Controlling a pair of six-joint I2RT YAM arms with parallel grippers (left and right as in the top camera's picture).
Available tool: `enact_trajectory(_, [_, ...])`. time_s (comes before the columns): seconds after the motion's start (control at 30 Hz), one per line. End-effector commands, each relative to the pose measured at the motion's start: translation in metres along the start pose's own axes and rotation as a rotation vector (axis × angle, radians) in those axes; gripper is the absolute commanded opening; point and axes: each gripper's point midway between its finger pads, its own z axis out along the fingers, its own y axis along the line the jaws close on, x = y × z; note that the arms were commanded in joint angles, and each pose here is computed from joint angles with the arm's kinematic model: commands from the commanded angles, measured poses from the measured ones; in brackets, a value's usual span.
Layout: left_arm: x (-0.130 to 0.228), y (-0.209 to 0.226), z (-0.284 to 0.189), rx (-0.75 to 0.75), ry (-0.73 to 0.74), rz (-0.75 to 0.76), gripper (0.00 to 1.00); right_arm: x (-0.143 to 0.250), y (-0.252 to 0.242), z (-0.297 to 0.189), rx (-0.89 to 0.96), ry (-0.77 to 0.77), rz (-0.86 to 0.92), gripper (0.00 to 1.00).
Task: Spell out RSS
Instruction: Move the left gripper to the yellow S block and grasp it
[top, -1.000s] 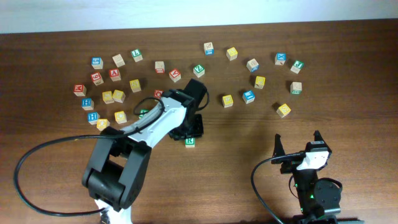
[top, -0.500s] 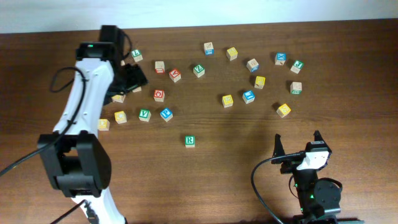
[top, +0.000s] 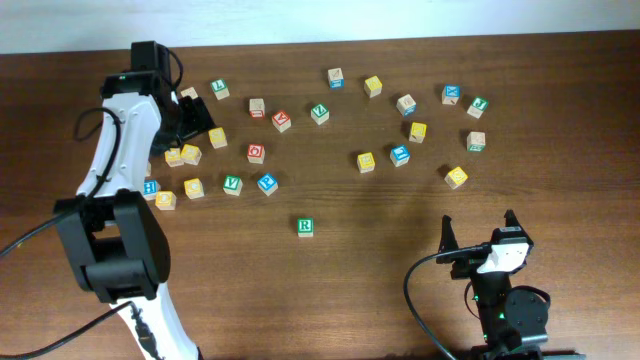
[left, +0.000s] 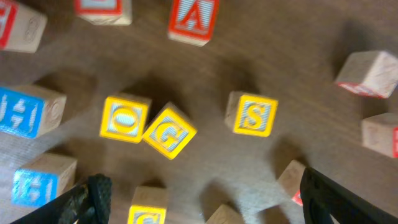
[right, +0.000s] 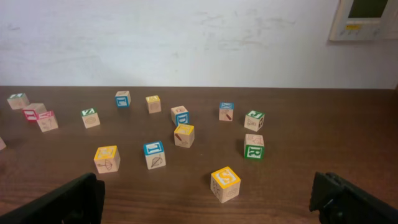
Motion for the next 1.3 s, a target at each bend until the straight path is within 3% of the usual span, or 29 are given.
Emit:
enact_trajectory(0.0, [-0.005,-0.027,0.003,0.073,-0.027,0.103,0.77,0.004,-0.001,0.0,0.005,0.007,0.007,0.98])
enact_trajectory(0.07, [0.002,-0.056,0.001,0.167,-0.027,0.253,0.87,0.004,-0.001,0.0,0.005,0.007,0.007,0.98])
enact_trajectory(0.17, [0.016,-0.083,0.0,0.179,-0.024,0.318,0.9,0.004,-0.001,0.0,0.005,0.007,0.007,0.98])
enact_trajectory(0.5, [0.009,-0.091,-0.001,0.194,-0.065,0.329,0.93,0.004,-0.001,0.0,0.005,0.008,0.007,0.98])
enact_trajectory(0.8, [0.006,-0.087,0.012,0.161,-0.067,0.326,0.84,0.004,-0.001,0.0,0.005,0.007,0.007,0.98])
enact_trajectory(0.87, [0.002,-0.064,0.033,0.02,-0.068,0.31,0.76,0.004,-0.001,0.0,0.005,0.007,0.007,0.98])
enact_trajectory(0.93, [0.0,-0.044,0.045,-0.086,-0.066,0.23,0.78,0.004,-0.001,0.0,0.005,0.008,0.007,0.98])
enact_trajectory(1.13, [-0.002,-0.046,0.07,-0.087,-0.07,0.2,0.77,0.004,-0.001,0.0,0.005,0.007,0.007,0.98])
enact_trajectory(1.27, [-0.003,-0.047,0.086,-0.086,-0.074,0.2,0.66,0.004,-0.001,0.0,0.005,0.007,0.007,0.98])
